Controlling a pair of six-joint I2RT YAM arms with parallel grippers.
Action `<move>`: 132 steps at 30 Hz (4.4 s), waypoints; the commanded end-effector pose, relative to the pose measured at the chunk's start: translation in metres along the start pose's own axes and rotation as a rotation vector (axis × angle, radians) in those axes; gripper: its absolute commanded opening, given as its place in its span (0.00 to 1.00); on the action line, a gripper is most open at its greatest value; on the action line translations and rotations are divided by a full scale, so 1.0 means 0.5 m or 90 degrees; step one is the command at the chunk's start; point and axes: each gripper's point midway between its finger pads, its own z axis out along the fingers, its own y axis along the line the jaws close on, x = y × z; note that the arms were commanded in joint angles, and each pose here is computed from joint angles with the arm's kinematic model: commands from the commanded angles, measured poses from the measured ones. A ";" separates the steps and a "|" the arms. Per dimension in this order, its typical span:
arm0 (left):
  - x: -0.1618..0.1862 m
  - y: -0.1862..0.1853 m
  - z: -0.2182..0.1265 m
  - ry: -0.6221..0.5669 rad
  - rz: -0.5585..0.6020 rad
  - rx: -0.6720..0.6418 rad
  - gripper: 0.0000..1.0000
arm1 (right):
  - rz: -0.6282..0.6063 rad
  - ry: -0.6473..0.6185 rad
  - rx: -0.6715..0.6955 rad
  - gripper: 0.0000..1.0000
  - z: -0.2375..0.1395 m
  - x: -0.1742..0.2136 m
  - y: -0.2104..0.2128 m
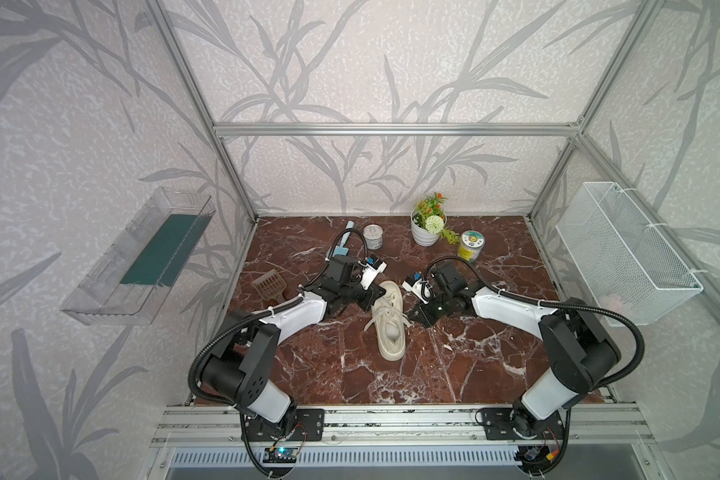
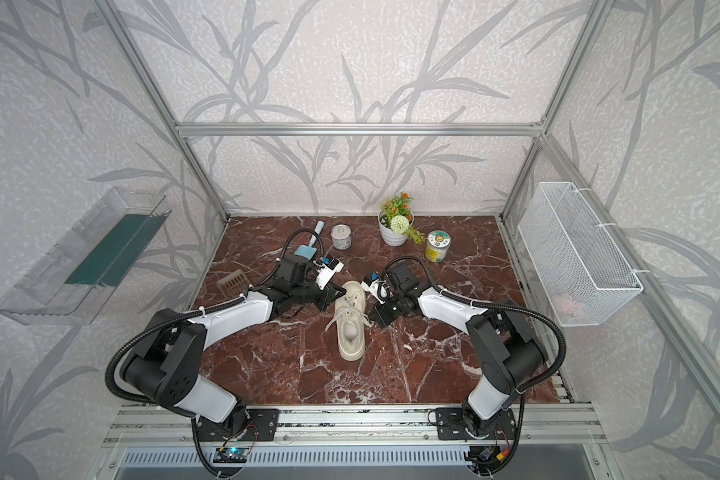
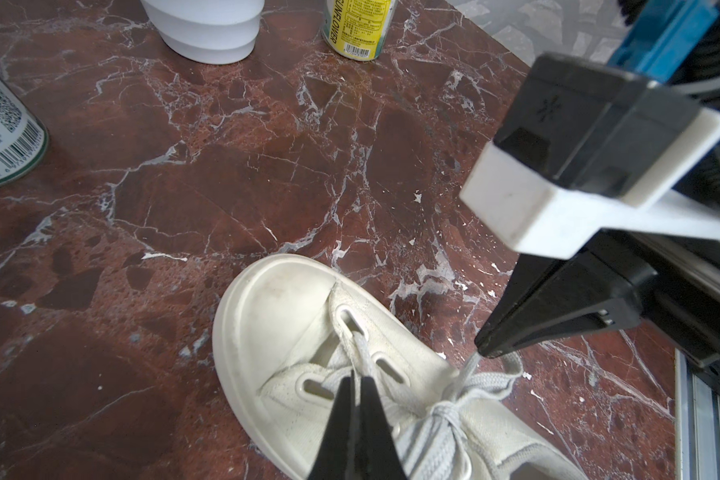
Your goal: Tie the shoes
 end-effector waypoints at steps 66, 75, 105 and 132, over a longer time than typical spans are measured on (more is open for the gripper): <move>-0.024 0.037 -0.075 -0.039 0.052 -0.103 0.00 | 0.220 0.224 0.146 0.00 0.023 0.171 -0.084; -0.043 -0.017 -0.062 -0.094 0.004 -0.005 0.31 | 0.164 0.083 0.042 0.37 -0.018 0.044 -0.012; 0.196 -0.005 -0.143 0.002 -0.314 -0.154 0.63 | -0.015 0.034 0.061 0.56 -0.110 -0.093 0.012; 0.222 -0.019 -0.044 -0.024 -0.147 -0.062 0.58 | -0.063 0.076 0.034 0.56 -0.081 -0.146 0.042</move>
